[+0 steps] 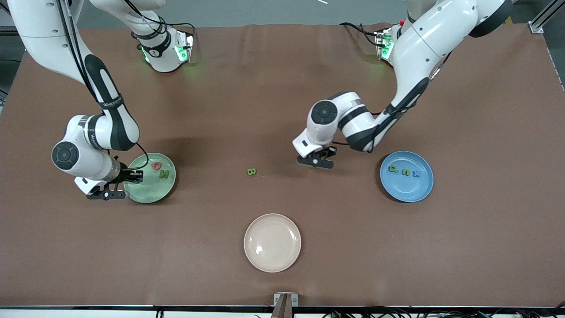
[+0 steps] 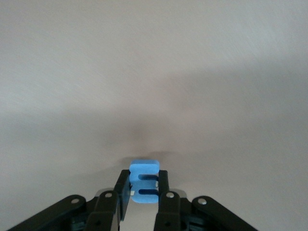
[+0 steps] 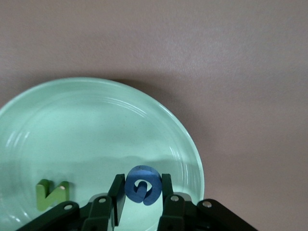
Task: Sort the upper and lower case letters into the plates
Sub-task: 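Drop the E into the blue plate while the right gripper releases G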
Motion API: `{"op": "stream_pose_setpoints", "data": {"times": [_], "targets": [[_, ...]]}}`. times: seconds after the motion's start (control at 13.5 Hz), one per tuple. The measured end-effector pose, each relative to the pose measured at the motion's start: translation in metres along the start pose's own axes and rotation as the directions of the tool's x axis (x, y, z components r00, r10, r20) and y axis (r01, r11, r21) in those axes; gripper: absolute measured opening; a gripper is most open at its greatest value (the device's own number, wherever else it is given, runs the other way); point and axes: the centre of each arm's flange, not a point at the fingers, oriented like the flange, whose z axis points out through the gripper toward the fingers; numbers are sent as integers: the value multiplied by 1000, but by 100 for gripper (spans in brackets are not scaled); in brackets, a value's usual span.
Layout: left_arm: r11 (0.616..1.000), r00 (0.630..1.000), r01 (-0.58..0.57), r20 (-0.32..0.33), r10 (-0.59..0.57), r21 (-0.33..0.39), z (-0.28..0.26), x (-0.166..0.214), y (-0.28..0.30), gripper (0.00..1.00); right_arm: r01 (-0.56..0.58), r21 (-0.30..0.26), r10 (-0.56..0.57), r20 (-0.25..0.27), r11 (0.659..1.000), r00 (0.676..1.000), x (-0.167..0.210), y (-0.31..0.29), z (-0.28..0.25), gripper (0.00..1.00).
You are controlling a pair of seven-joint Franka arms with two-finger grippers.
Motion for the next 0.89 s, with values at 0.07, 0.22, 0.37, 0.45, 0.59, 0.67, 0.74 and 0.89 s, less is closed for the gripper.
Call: {"op": "stream_pose_setpoints", "data": {"times": [0.07,0.22,0.37,0.45,0.59,0.67,0.74,0.89], "targets": [[1000,1000,5,-12,-5,1,-6,13,-22,27,-1,0,1,10,1000,1000,-1,0,6,35],[1000,999,7,-36,-7,6,-20,39,-76,27,-1,0,1,27,1000,1000,-3,0,16,35],[1000,998,5,-58,-4,28,-38,58,-127,27,-1,1,1,40,1000,999,-6,0,22,35],[999,998,-3,-66,6,41,-46,64,-149,27,-2,1,2,42,1000,999,-7,0,22,35],[998,997,-20,-68,25,64,-55,74,-196,27,-4,2,3,49,1000,999,-7,0,22,42],[997,997,-42,-62,46,70,-55,77,-222,27,-3,2,3,51,1000,999,-7,0,21,53],[995,996,-69,-55,73,73,-54,80,-249,27,-2,3,2,53,1000,999,-6,-1,18,63],[991,992,-114,-40,117,77,-51,80,-292,27,-8,17,7,78,1000,997,1,-8,-4,84]]}}
